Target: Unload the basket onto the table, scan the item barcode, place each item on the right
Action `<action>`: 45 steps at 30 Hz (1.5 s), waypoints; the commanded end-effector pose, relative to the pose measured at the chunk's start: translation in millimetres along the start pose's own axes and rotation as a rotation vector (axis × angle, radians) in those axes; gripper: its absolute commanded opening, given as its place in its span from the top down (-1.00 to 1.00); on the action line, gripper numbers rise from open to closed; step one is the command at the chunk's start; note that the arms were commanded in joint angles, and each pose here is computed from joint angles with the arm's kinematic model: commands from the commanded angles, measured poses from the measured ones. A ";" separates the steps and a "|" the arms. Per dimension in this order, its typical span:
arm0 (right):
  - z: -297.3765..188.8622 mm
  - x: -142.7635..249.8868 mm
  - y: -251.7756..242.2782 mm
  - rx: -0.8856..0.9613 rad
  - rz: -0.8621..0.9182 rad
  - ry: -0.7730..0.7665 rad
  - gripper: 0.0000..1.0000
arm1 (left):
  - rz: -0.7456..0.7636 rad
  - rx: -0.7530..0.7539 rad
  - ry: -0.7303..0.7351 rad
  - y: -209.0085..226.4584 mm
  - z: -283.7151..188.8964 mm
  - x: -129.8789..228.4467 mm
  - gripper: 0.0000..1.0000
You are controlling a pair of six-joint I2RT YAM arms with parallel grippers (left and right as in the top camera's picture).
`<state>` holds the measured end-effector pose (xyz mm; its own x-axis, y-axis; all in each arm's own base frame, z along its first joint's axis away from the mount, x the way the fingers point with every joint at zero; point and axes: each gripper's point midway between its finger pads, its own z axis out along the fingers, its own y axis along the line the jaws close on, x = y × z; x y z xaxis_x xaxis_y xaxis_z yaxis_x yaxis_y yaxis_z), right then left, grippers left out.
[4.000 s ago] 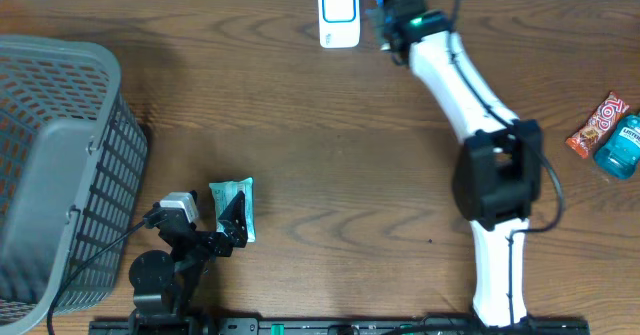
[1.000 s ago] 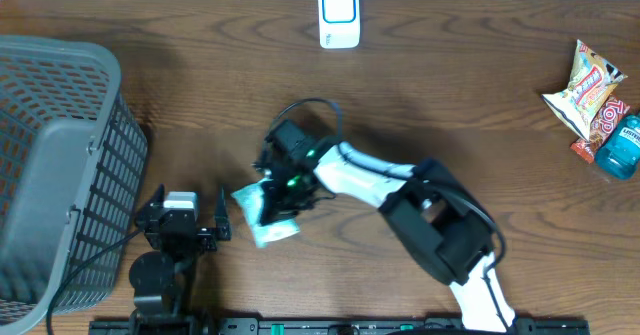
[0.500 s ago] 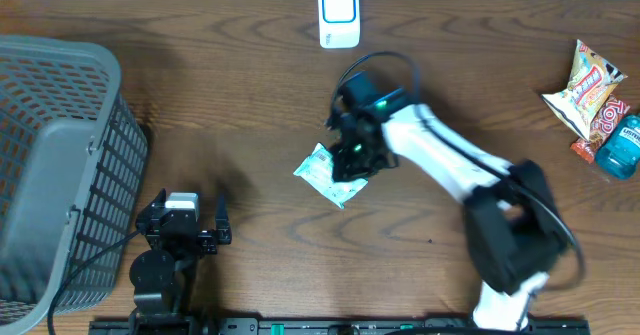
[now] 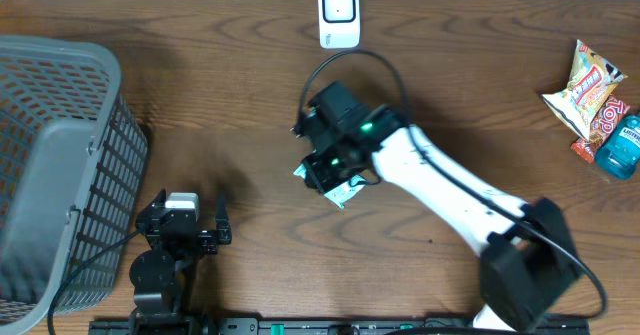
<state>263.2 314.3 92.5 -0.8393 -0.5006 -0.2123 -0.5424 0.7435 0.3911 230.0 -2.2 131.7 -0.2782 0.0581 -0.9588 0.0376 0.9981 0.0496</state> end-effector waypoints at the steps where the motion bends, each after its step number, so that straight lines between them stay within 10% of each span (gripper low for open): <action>1: 34.7 13.2 -1.9 0.011 0.047 0.081 0.75 | 0.009 0.003 0.037 -1.0 1.4 11.7 -0.96; 14: 78.9 49.3 -45.3 0.169 0.113 0.251 0.78 | 0.009 0.003 0.037 -1.0 1.4 11.7 -0.96; 22: 24.2 52.0 -141.3 0.728 0.276 0.181 0.97 | 0.009 0.003 0.037 -1.0 1.4 11.7 -0.96; 28: -22.3 12.5 -146.9 0.652 0.471 0.035 0.62 | 0.009 0.003 0.037 -1.0 1.4 11.7 -0.96; 29: -26.2 10.2 -142.1 0.594 0.548 0.018 0.38 | 0.009 0.003 0.037 -1.0 1.4 11.7 -0.95; 30: -25.6 10.0 -134.7 0.512 0.665 0.009 -0.69 | 0.009 0.003 0.037 -1.0 1.4 11.7 -0.96; 31: -21.0 10.6 -122.4 0.391 0.821 0.023 -0.99 | 0.009 0.003 0.037 -1.0 1.4 11.7 -0.95; 39: -1.2 11.3 -92.5 0.181 1.407 0.056 -0.74 | 0.009 0.003 0.037 -1.0 1.4 11.7 -0.96; 45: 8.9 0.0 -97.3 0.202 1.432 -0.031 -0.79 | 0.009 0.003 0.037 -1.0 1.4 11.7 -0.96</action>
<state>316.0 244.7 50.9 -0.7128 0.6610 0.2345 0.6995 0.6945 0.1686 229.9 -2.1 131.7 -0.2786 0.0581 -0.9587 0.0373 0.9981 0.0497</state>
